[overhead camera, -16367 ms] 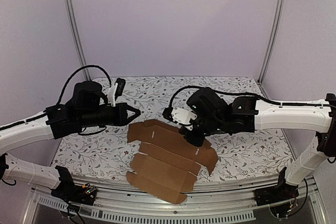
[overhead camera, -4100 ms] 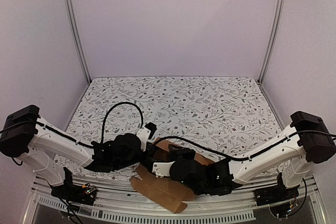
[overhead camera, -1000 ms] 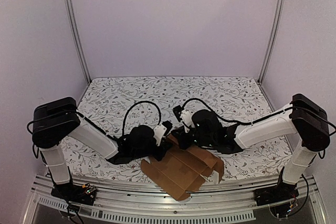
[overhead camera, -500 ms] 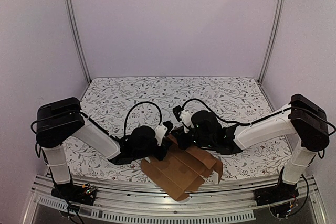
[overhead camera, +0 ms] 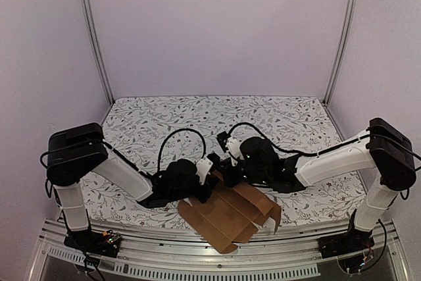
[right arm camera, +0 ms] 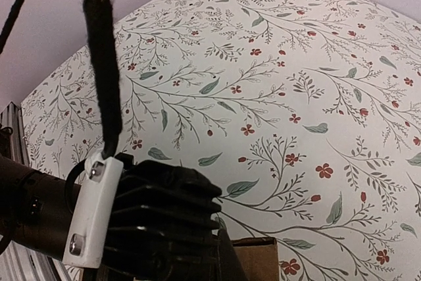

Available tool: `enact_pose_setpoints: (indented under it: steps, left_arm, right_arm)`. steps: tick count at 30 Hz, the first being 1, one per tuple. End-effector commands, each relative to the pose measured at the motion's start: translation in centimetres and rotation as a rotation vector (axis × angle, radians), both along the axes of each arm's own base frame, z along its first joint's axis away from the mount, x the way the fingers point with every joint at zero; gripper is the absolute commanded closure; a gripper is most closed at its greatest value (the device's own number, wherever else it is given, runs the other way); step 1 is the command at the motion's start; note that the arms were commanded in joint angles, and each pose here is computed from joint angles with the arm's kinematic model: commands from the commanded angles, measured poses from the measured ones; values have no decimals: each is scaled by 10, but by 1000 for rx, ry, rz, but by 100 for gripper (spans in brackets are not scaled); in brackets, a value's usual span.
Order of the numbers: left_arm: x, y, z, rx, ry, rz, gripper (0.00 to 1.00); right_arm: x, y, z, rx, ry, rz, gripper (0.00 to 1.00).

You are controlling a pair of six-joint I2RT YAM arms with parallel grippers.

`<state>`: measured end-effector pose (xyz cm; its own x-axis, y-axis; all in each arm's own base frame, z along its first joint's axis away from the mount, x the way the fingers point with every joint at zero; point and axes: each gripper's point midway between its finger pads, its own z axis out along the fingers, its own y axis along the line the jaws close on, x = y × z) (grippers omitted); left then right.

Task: Fold the paper box

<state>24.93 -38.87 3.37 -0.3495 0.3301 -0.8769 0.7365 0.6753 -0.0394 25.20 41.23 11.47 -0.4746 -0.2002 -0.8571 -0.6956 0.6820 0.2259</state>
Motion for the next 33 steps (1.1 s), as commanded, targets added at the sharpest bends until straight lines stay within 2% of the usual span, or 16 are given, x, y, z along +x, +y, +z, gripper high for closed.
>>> enact_pose_setpoints:
  steps: [1,7,15,19,21,26,30,33]
  left_arm:
    - [-3,-5,-4,18,-5,-16,100]
    - [-4,-4,-8,20,5,-13,99]
    - [-6,-2,-12,10,19,-6,78]
    - [-5,-1,-10,6,16,0,76]
    - [-5,-2,-8,2,14,-1,80]
    - [-2,-3,-5,8,11,12,99]
    - [1,0,-8,40,9,38,100]
    - [4,6,-7,51,4,71,100]
  right_arm:
    - [-1,6,7,15,2,5,100]
    - [-10,-1,-37,-84,29,-13,100]
    - [-25,-12,-55,-146,26,-21,100]
    - [-27,-15,-57,-148,31,-27,100]
    - [-27,-15,-54,-141,28,-30,100]
    - [-24,-10,-40,-114,15,-31,100]
    - [-22,-7,-18,-77,-8,-28,100]
    - [-21,-9,-4,-69,-27,-34,96]
